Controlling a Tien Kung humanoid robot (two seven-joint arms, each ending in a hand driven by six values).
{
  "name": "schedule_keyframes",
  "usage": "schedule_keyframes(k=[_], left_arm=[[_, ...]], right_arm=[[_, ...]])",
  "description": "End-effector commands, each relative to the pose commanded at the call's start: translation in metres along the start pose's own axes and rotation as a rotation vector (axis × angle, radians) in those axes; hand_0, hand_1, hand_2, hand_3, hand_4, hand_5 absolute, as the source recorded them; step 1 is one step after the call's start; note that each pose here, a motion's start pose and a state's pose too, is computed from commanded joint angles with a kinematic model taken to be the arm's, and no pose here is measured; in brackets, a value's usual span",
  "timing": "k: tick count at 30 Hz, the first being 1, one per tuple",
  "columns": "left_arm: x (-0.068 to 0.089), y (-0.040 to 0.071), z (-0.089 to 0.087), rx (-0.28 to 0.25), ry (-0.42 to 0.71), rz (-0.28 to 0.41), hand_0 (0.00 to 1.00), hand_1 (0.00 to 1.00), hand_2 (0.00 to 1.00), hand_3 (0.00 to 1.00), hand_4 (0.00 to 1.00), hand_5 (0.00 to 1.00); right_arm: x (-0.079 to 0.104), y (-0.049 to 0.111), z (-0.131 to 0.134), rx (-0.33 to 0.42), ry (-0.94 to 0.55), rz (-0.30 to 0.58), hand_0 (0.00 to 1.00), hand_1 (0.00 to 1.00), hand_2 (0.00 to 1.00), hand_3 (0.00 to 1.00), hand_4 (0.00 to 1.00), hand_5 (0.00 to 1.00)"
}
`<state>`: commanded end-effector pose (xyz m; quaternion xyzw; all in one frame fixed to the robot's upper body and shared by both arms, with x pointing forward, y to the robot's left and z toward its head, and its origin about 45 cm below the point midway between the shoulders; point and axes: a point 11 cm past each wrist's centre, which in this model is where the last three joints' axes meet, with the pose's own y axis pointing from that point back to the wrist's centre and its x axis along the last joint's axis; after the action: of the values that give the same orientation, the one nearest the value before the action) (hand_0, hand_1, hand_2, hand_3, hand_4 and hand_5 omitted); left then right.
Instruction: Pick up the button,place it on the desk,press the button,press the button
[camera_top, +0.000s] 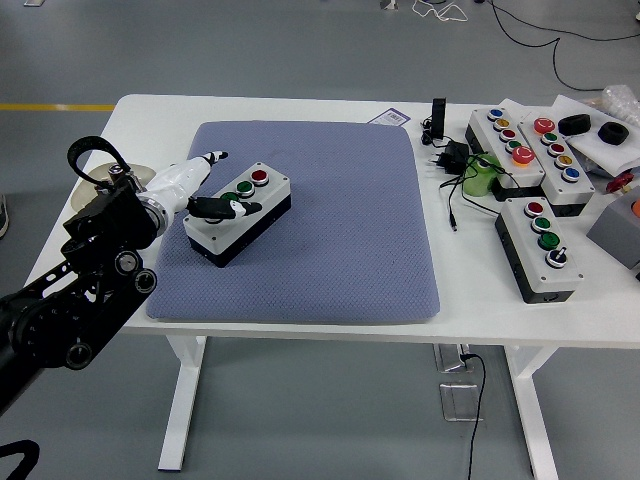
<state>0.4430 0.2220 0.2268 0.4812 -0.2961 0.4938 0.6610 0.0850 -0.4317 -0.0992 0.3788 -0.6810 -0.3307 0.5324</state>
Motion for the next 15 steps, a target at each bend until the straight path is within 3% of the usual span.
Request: schedule_keyframes(k=[12,13,15], left_arm=[[-0.014,-0.013,0.016,0.078,-0.096,0.015,0.998,0.998,0.998,0.998,0.998,0.606],[-0.015,-0.014,0.017,0.086,-0.106,0.014,0.941,0.998,0.998,0.998,0.998,0.468],[-0.016,-0.016,0.018,0.098,-0.118,0.015,0.941,0.998,0.998,0.998,0.998,0.468]], right_arm=[[0.0,0.0,-0.001,0.002,0.003,-0.001,0.662,0.584,0.63,0.651,0.287,0.303],[0.001,0.0,-0.001,0.002,0.002,0.0,0.663,0.584,0.63,0.651,0.288,0.302],[0.001,0.0,-0.001,0.002,0.001,0.0,0.663,0.584,0.63,0.651,0.288,0.302]])
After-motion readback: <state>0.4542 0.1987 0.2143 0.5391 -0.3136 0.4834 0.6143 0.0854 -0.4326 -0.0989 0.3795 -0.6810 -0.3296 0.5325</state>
